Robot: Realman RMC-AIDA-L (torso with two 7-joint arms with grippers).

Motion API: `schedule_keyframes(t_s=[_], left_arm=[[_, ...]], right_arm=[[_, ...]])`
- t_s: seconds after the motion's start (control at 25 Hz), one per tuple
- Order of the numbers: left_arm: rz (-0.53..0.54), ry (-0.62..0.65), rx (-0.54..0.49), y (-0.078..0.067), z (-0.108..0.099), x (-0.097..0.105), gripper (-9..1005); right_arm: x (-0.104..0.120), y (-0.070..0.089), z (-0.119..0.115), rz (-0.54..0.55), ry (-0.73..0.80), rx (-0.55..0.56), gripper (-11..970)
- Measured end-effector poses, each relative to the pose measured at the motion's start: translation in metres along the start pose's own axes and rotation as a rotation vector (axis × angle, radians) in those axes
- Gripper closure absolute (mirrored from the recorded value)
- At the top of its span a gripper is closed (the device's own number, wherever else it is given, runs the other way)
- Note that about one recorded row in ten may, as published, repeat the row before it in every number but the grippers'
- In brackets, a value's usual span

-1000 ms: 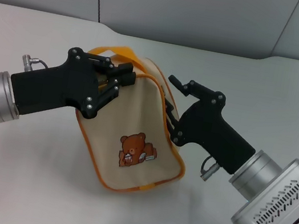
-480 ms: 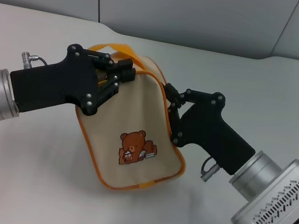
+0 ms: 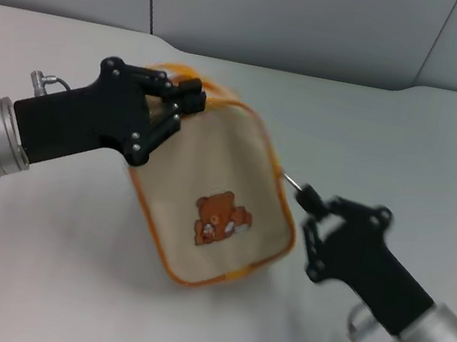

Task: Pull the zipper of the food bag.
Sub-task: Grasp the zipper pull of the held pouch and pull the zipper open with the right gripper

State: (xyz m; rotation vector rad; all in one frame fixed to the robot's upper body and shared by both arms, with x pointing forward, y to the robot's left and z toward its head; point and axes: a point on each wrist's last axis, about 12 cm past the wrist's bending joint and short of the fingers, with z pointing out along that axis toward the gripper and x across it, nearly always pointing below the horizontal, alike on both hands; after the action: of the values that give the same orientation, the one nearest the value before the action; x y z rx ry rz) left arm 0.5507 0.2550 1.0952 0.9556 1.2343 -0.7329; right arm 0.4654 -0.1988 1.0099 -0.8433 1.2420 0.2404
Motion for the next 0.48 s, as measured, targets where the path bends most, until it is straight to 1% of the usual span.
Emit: schedule_keyframes(t_s=[0.04,0.08,0.12,0.16,0.28,0.4,0.48], left_arm=[[0.000,0.000,0.000,0.000,0.000,0.000,941],[0.002,0.001,0.000,0.001,0.001,0.000,950],[0.002,0.001,0.000,0.001,0.001,0.000,958],[0.003,0.002,0.000,0.001,0.001,0.000,966],[0.002,0.000,0.001,0.001,0.002,-0.001,974],[-0.002,-0.002,0.003,0.000,0.003,0.000,983],[-0.011,-0.023,0.013,-0.003,0.002,-0.001,989]], right_arm=[[0.002,0.001,-0.008,0.004,0.011,0.012,959],[0.006,0.003,-0.024,0.008,0.036,0.034,959],[0.007,0.004,-0.031,0.006,0.048,0.043,960],[0.007,0.004,-0.031,0.006,0.048,0.043,960],[0.011,0.003,-0.045,0.000,0.069,0.061,960],[0.011,0.002,-0.046,-0.003,0.071,0.061,960],[0.010,0.001,-0.042,-0.007,0.060,0.055,960]])
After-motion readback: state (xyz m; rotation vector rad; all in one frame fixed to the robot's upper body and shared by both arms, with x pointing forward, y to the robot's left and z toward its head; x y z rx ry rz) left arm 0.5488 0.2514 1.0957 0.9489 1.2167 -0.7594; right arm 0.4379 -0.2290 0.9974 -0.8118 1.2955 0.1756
